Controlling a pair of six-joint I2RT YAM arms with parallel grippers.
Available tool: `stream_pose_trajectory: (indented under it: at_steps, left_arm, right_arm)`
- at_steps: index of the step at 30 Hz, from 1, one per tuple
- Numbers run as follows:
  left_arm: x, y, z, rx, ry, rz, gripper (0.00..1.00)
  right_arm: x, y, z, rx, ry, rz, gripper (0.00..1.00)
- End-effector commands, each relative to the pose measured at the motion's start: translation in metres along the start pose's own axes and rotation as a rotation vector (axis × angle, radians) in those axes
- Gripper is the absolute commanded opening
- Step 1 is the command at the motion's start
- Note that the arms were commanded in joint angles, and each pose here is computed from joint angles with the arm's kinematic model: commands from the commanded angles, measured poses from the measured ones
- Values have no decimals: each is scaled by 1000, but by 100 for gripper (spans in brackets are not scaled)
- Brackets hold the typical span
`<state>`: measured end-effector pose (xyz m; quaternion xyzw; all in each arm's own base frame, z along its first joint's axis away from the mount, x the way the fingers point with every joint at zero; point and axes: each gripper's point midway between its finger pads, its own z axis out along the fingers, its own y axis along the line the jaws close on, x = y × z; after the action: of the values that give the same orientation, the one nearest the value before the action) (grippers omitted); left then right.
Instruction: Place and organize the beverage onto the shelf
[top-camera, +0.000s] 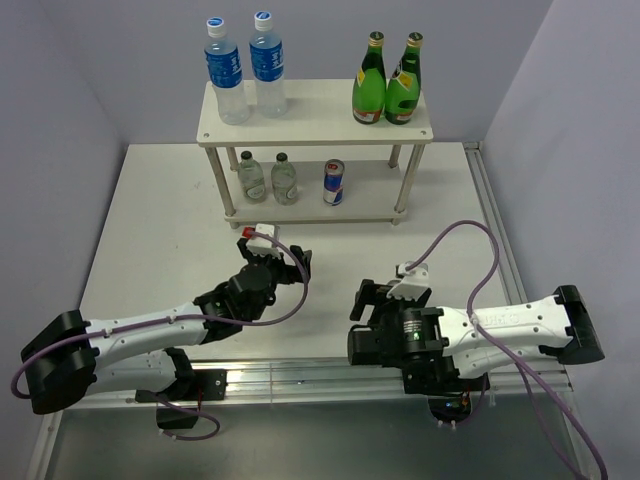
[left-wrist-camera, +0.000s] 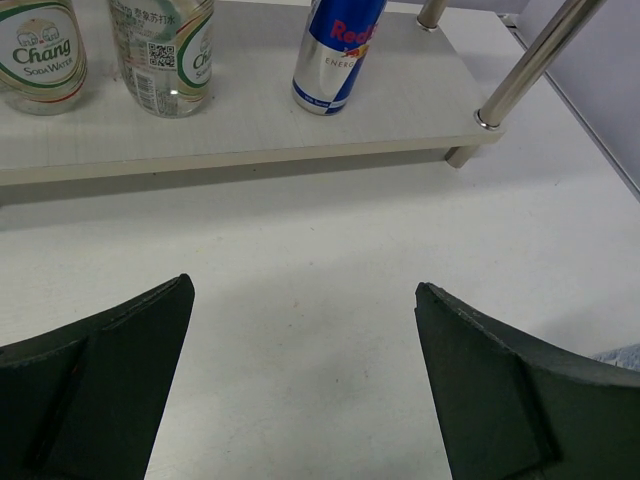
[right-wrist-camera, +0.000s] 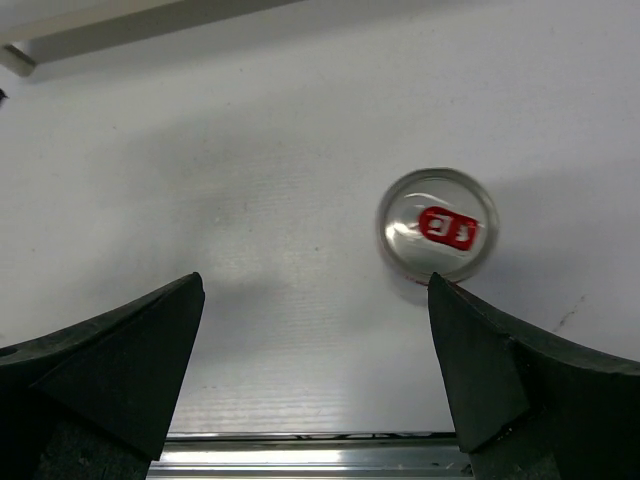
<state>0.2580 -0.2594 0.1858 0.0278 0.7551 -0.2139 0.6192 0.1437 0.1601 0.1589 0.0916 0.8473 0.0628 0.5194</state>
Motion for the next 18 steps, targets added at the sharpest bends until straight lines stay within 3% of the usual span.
stream_pose_trajectory:
  at_steps: [1,10,18]
  left_arm:
    - [-6,-4,1,4,-21,-32,99]
    - [0,-5,1,14,-9,-27,99]
    - [4,-4,-2,25,-5,-33,99]
  right_arm:
    - [-27,3,-11,-24,-92,77,100]
    - [-36,-3,-18,-45,-82,103,100]
    - [-15,-33,7,164,-40,77,100]
